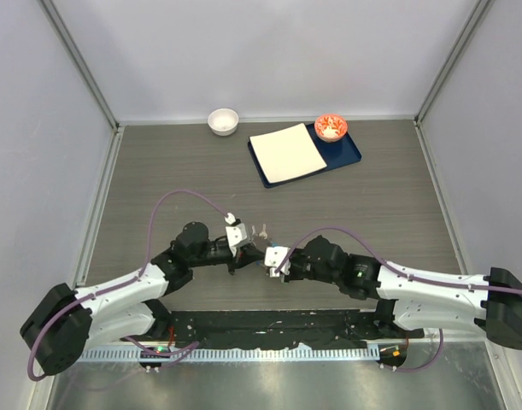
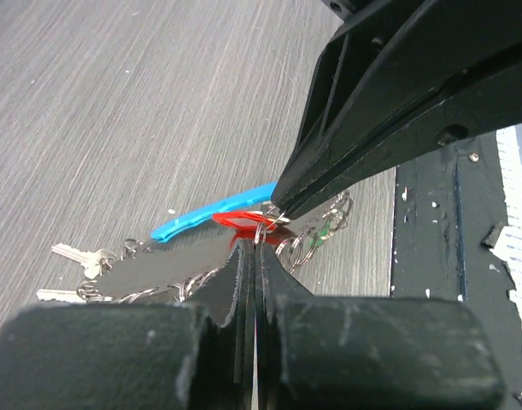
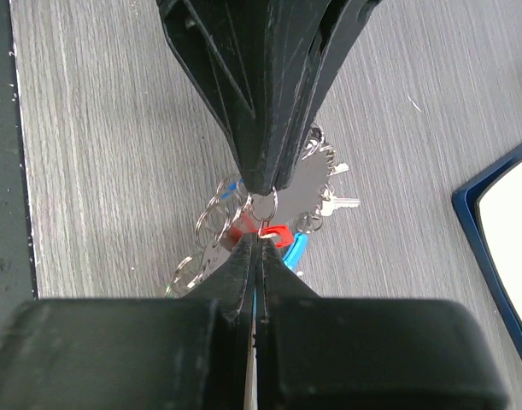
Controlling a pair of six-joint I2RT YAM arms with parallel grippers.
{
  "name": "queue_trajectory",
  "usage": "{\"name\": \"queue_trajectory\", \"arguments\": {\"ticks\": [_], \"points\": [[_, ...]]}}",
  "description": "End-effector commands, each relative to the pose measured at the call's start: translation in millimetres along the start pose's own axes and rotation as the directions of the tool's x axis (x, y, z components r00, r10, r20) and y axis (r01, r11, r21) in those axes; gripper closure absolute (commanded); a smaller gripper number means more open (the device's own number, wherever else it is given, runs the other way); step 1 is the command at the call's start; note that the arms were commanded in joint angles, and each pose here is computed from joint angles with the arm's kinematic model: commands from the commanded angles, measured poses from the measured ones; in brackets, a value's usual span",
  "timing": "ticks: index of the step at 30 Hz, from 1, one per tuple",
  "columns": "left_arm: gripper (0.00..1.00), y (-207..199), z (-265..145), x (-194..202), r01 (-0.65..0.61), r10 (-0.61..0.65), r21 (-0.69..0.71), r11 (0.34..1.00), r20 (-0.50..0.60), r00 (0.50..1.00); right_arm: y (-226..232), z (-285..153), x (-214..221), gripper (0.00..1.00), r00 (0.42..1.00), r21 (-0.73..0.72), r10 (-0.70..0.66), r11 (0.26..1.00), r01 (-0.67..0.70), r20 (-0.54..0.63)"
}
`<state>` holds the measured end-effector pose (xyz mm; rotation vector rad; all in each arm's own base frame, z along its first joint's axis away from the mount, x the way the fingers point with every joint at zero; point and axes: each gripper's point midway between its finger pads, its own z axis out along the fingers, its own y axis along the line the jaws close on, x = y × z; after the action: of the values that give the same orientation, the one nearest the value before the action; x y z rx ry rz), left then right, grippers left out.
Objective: Put the keys on the keyring
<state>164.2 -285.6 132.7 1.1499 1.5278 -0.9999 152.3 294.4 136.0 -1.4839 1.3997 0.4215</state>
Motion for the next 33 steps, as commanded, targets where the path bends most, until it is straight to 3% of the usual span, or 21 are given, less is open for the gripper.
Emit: {"name": "queue_trajectory", "arguments": {"ticks": [1,6,16,19,21,24,27,33], "points": [[1.00,13.1,-7.0,-48.0,-0.018,0.034,-0.090,0.996,0.188,0.982,-0.6,2.4,0.7,0.99,1.000,-0.004,-0.008,1.000,0.008,-0.019],[1.00,10.5,-9.4,-60.6,0.027,-0.003,-0.086,0.996,0.265,0.964,0.4,8.4,2.5,0.99,1.000,-0.004,-0.008,1.000,0.008,-0.020],[0.99,11.4,-7.8,-43.3,0.089,-0.062,-0.090,0.992,0.274,0.960,0.3,11.7,-5.3,0.99,1.000,-0.008,-0.007,1.000,0.008,0.015],[0.88,13.2,-10.7,-34.4,0.084,-0.053,-0.116,0.990,0.249,0.967,-9.5,4.8,-10.4,0.99,1.000,0.034,-0.013,0.999,0.013,0.020],[0.74,15.0,-11.9,-22.1,0.089,-0.061,-0.133,0.987,0.202,0.977,-11.4,2.0,-12.1,0.99,1.000,0.038,-0.019,0.999,0.019,0.020],[0.62,16.0,-13.9,-15.9,0.065,-0.040,-0.145,0.987,0.165,0.985,-11.4,1.1,-14.4,0.99,0.999,0.026,-0.029,0.999,0.028,0.014],[0.57,14.3,-12.5,-12.8,0.028,-0.012,-0.127,0.991,0.126,0.992,-10.5,2.9,-15.0,0.99,0.999,0.014,-0.037,0.999,0.036,0.007],[0.57,6.2,1.8,-5.3,-0.030,0.031,-0.014,0.999,0.037,0.999,-10.3,3.4,-13.7,0.99,0.998,-0.003,-0.055,0.998,0.055,-0.019]]}}
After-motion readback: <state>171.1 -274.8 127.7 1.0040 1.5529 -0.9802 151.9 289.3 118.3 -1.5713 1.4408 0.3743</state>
